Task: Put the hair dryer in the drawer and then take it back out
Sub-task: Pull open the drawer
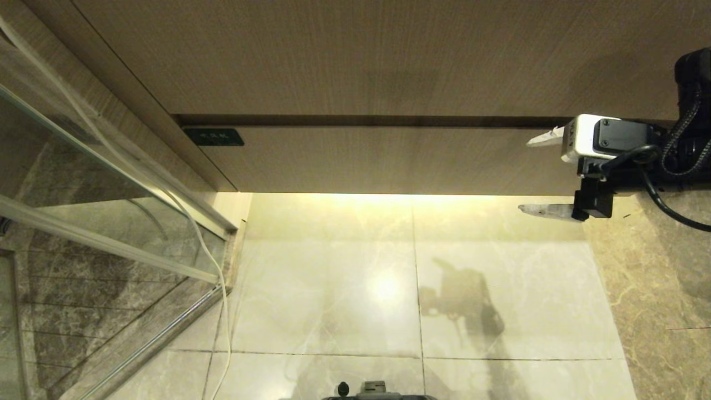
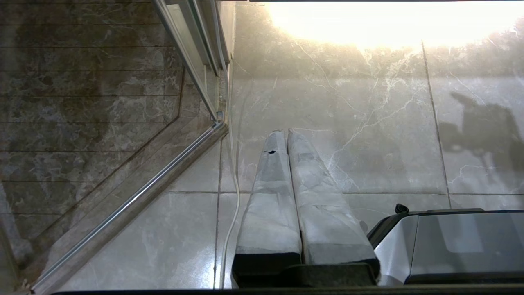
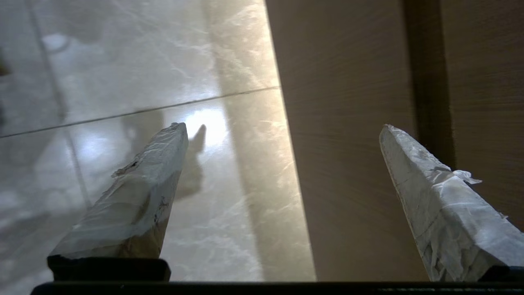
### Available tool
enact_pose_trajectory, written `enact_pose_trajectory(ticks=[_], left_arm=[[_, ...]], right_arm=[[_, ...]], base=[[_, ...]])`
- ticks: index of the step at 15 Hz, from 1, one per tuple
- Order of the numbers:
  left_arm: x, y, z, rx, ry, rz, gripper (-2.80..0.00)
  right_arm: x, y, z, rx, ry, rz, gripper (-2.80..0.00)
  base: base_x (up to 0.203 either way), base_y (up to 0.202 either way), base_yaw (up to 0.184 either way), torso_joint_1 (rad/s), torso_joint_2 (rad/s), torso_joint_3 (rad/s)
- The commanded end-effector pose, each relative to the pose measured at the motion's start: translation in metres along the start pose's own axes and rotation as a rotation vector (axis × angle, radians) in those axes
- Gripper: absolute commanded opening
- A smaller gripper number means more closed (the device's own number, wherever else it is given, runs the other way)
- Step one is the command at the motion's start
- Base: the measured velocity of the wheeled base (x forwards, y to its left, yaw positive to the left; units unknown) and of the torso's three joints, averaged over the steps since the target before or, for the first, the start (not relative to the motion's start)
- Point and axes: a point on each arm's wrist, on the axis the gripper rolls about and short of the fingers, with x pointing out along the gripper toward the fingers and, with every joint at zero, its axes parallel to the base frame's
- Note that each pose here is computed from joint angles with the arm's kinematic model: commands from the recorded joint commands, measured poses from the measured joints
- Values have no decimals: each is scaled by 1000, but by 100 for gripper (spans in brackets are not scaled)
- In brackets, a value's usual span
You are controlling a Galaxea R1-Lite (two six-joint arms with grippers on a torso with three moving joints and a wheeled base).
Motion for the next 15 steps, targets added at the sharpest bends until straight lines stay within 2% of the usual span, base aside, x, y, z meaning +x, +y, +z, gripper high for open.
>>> enact_pose_trajectory(ticks=[1,6,10,15], left_arm=[[0,0,0,0,1,0,-280],[0,0,0,0,1,0,-280],[0,0,0,0,1,0,-280],[0,0,0,-1,1,0,-280]], right_arm=[[18,1,-14,1,18,5,0],[37,0,-23,11,25,25,0],[45,-6,-26,-12,5,-46,0],[56,-8,-31,-25,-7,-91,0]], base=[[0,0,0,0,0,0],[0,0,0,0,0,0],[0,0,0,0,0,0],[0,0,0,0,0,0]])
